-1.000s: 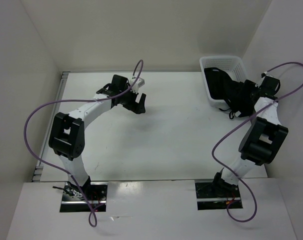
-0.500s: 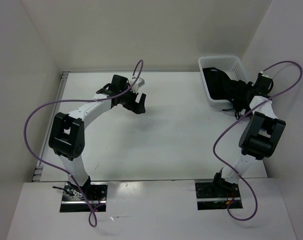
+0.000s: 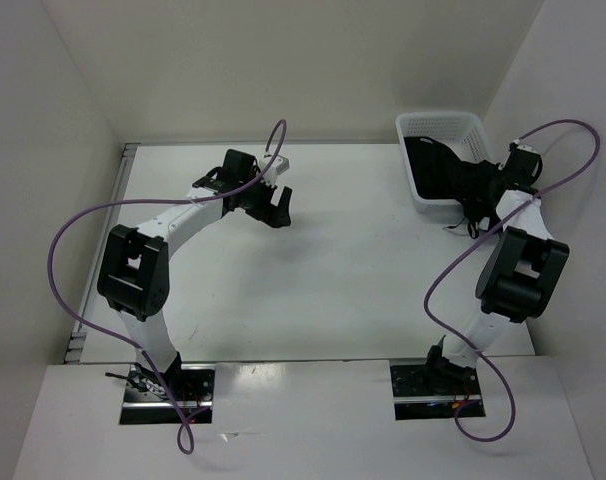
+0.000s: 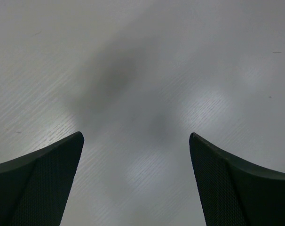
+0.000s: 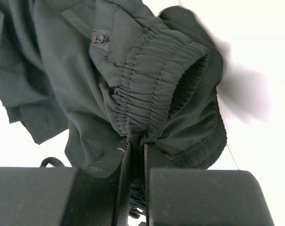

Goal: Fold and stack the shorts
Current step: Grab the shorts from the pile, then move the shorts to the center of the board

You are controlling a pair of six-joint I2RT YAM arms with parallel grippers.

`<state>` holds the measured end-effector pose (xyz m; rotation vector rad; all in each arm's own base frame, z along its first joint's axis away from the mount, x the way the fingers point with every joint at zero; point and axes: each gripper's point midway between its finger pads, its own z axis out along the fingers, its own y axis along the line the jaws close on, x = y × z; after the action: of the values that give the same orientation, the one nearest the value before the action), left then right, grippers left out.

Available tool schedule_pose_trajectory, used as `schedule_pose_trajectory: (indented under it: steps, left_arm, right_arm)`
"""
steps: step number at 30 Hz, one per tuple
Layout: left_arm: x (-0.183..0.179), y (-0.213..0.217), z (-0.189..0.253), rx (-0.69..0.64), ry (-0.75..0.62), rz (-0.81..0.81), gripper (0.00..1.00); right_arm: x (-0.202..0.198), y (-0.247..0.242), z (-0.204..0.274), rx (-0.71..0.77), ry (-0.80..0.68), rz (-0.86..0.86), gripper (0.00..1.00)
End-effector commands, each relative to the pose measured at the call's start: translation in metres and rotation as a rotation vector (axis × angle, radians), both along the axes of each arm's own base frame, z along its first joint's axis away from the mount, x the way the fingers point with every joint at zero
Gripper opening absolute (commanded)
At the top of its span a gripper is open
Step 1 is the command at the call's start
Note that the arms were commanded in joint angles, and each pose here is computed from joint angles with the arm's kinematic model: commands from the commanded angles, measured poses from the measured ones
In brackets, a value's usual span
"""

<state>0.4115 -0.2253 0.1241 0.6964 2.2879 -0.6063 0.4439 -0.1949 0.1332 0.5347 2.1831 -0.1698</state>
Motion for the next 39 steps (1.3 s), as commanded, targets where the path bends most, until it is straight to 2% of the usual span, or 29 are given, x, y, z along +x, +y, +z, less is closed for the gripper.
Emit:
schedule_pose_trajectory:
  steps: [1, 3, 8, 15, 18, 19, 21, 22, 23, 25, 26, 27, 28, 30, 32, 34, 37, 38, 39]
  left_arm:
    - [0.01, -0.005, 0.014, -0.017, -0.043, -0.008, 1.0]
    - [0.01, -0.005, 0.014, -0.017, -0.043, -0.008, 1.0]
    - [0.011, -0.006, 0.024, -0.027, -0.07, -0.008, 1.0]
    - [0.01, -0.005, 0.036, -0.038, -0.1, -0.008, 1.0]
    - [0.014, 0.0, 0.045, -0.025, -0.135, 0.019, 1.0]
    - [0.018, 0.001, 0.046, -0.02, -0.152, 0.031, 1.0]
    - [0.027, 0.007, 0.06, -0.005, -0.211, 0.073, 1.0]
    - [0.031, 0.01, 0.061, 0.006, -0.225, 0.091, 1.0]
    - [0.035, 0.015, 0.067, 0.021, -0.253, 0.121, 1.0]
    - [0.048, 0.039, 0.082, 0.028, -0.303, 0.193, 1.0]
    - [0.053, 0.049, 0.088, 0.033, -0.323, 0.222, 1.0]
    - [0.06, 0.069, 0.098, 0.044, -0.355, 0.279, 1.0]
    - [0.061, 0.08, 0.099, 0.054, -0.359, 0.307, 1.0]
    - [0.064, 0.099, 0.116, 0.056, -0.401, 0.36, 1.0]
    - [0.065, 0.125, 0.119, 0.07, -0.407, 0.416, 1.0]
    - [0.064, 0.145, 0.128, 0.07, -0.429, 0.459, 1.0]
    - [0.059, 0.16, 0.126, 0.078, -0.424, 0.487, 1.0]
    - [0.056, 0.164, 0.123, 0.082, -0.418, 0.496, 1.0]
    - [0.058, 0.17, 0.125, 0.077, -0.425, 0.504, 1.0]
  right_arm:
    - [0.0, 0.027, 0.049, -0.074, -0.064, 0.067, 0.0]
    - [0.006, 0.046, 0.068, -0.132, -0.095, 0.124, 0.0]
    - [0.009, 0.073, 0.141, -0.248, -0.285, 0.149, 0.0]
    - [0.022, 0.102, 0.238, -0.275, -0.511, 0.14, 0.0]
    - [0.025, 0.143, 0.292, -0.285, -0.638, 0.251, 0.0]
    - [0.023, 0.18, 0.308, -0.267, -0.684, 0.36, 0.0]
    - [0.017, 0.224, 0.338, -0.239, -0.76, 0.473, 0.0]
    - [0.013, 0.266, 0.343, -0.19, -0.782, 0.581, 0.0]
    - [0.007, 0.286, 0.356, -0.151, -0.801, 0.631, 0.0]
    - [0.007, 0.326, 0.351, -0.012, -0.782, 0.719, 0.0]
    - [-0.004, 0.354, 0.362, 0.067, -0.799, 0.819, 0.0]
    - [-0.001, 0.37, 0.35, 0.139, -0.755, 0.859, 0.0]
    - [-0.004, 0.38, 0.352, 0.251, -0.743, 0.872, 0.0]
    - [-0.015, 0.403, 0.358, 0.377, -0.727, 0.955, 0.0]
    - [-0.019, 0.42, 0.349, 0.522, -0.663, 0.971, 0.0]
    - [-0.016, 0.424, 0.335, 0.591, -0.609, 0.949, 0.0]
    - [0.0, 0.42, 0.289, 0.652, -0.487, 0.814, 0.0]
    - [0.005, 0.42, 0.259, 0.666, -0.416, 0.776, 0.05]
    - [0.006, 0.419, 0.245, 0.656, -0.391, 0.763, 0.17]
